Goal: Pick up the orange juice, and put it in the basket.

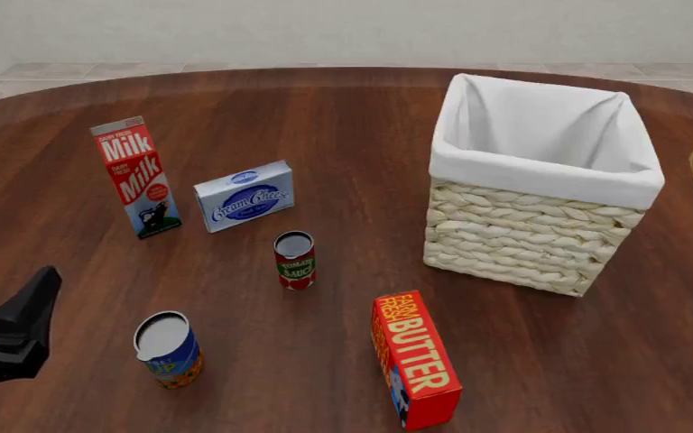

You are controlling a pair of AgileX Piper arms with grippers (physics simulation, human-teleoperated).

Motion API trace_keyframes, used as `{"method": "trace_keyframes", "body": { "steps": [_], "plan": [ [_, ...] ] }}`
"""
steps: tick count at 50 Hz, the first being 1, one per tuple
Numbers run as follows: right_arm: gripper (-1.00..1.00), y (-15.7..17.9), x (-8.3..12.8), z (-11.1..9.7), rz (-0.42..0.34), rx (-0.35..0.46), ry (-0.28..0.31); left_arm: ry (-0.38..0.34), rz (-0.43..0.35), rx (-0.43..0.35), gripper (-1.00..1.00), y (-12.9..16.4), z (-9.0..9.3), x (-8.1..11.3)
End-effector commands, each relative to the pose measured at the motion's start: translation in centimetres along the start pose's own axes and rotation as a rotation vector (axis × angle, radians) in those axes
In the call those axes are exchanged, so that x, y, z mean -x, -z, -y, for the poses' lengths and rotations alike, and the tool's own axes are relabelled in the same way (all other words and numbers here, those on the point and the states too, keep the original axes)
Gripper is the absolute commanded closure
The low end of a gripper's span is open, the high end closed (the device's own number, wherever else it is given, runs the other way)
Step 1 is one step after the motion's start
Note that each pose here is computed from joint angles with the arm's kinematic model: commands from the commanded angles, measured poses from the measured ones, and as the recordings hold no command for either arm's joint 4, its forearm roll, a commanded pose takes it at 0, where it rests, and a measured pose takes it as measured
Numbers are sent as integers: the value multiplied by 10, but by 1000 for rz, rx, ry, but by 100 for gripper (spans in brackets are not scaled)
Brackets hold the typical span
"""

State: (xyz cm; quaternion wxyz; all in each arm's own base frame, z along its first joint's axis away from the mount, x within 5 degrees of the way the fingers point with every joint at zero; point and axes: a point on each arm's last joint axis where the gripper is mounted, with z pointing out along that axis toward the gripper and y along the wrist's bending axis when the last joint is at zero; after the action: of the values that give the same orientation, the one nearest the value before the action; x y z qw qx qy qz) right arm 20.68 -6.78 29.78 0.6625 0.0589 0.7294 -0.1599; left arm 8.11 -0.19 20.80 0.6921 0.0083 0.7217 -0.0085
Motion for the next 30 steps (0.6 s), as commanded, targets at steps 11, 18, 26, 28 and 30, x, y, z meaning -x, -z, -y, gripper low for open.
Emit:
{"method": "trace_keyframes", "body": {
  "steps": [11, 18, 26, 28, 30],
  "plan": [
    [100, 12, 63, 8, 86, -3, 0, 3, 0, 0, -100, 0, 0, 0],
    [100, 13, 78, 7, 107, 8, 3, 1, -2, -2, -100, 0, 0, 0],
    [100, 13, 88, 2, 120, 35, 15, 1, -1, 1, -100, 0, 0, 0],
    [100, 13, 89, 1, 120, 41, 15, 1, -2, 0, -100, 0, 0, 0],
    [100, 13, 91, 0, 121, 50, 12, 0, -1, -1, -100, 0, 0, 0]
  ]
}}
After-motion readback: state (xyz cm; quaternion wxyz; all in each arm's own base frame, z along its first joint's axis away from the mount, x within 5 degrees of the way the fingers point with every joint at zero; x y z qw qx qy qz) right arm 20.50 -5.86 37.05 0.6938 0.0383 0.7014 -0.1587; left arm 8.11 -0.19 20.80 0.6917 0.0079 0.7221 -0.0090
